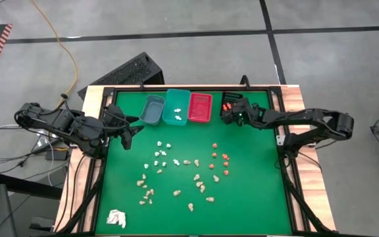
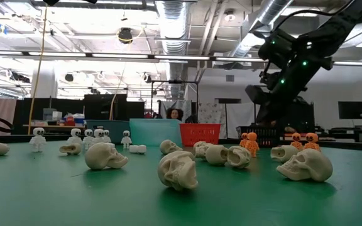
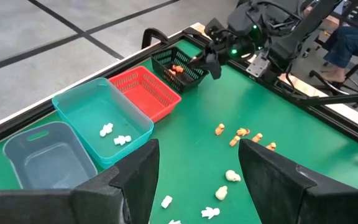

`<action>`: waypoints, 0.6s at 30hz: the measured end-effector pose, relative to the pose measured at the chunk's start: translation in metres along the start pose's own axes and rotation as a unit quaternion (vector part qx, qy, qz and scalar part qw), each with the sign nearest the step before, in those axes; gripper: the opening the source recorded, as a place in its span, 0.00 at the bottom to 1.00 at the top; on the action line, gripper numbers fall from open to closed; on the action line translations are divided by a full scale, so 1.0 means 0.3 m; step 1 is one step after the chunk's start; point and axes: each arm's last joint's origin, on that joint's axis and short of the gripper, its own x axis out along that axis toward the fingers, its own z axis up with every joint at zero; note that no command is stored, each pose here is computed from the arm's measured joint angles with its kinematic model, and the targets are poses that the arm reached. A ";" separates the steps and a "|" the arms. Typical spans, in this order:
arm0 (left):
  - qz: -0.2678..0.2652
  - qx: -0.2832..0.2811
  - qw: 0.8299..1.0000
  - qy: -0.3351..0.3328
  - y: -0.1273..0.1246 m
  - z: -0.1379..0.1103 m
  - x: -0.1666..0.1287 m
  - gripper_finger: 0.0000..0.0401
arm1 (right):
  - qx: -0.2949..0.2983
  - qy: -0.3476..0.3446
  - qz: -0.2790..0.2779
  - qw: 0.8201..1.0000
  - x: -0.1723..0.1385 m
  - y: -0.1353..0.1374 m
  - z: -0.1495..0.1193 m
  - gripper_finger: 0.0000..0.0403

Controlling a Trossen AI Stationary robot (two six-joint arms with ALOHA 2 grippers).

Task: Sort Halloween decoration
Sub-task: Put the orange skeleton toy into the black bin

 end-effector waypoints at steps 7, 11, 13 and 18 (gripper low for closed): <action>0.000 0.001 1.000 0.000 0.000 0.000 0.000 0.52 | 0.001 -0.009 0.008 1.000 -0.010 0.001 0.010 0.38; 0.001 0.002 1.000 0.000 0.000 0.000 0.000 0.52 | 0.005 -0.020 0.017 1.000 -0.031 -0.001 0.025 0.43; 0.000 0.002 1.000 0.000 0.000 0.000 0.000 0.52 | -0.003 -0.034 0.033 0.999 -0.056 -0.002 0.043 0.43; -0.002 0.001 1.000 0.001 0.000 0.000 0.000 0.52 | -0.038 -0.079 0.106 0.991 -0.158 0.019 0.117 0.42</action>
